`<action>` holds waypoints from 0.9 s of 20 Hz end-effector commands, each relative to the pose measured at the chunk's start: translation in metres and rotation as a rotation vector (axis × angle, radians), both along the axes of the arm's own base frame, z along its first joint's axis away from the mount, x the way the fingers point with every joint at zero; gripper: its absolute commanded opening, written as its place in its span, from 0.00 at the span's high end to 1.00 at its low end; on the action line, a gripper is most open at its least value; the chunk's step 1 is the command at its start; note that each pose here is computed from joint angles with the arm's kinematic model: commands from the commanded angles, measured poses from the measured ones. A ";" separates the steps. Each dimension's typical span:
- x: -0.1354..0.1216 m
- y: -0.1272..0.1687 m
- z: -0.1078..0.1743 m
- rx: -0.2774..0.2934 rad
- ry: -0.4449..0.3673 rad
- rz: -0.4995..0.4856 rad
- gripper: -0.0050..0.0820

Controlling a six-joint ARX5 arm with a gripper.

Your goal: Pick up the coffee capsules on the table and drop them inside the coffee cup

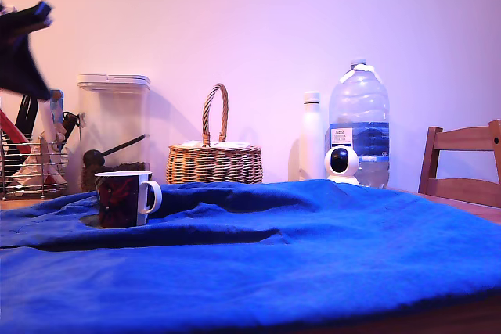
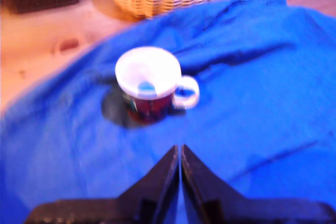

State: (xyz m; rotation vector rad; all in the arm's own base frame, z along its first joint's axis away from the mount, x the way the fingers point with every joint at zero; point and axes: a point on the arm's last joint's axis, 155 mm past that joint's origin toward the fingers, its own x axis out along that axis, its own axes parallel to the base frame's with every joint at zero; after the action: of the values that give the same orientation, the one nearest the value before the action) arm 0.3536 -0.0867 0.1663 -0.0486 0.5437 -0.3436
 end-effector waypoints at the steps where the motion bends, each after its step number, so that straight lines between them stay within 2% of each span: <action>1: -0.012 0.000 -0.012 -0.015 0.002 0.005 0.97; 6: -0.049 -0.002 -0.026 -0.054 -0.028 -0.002 0.97; 9: -0.066 -0.003 -0.022 -0.082 -0.081 -0.002 0.97; 18: -0.094 0.015 -0.012 -0.094 -0.242 0.071 0.97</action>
State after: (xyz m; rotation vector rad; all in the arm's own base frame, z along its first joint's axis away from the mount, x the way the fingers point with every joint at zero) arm 0.2618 -0.0715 0.1625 -0.1128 0.2781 -0.3020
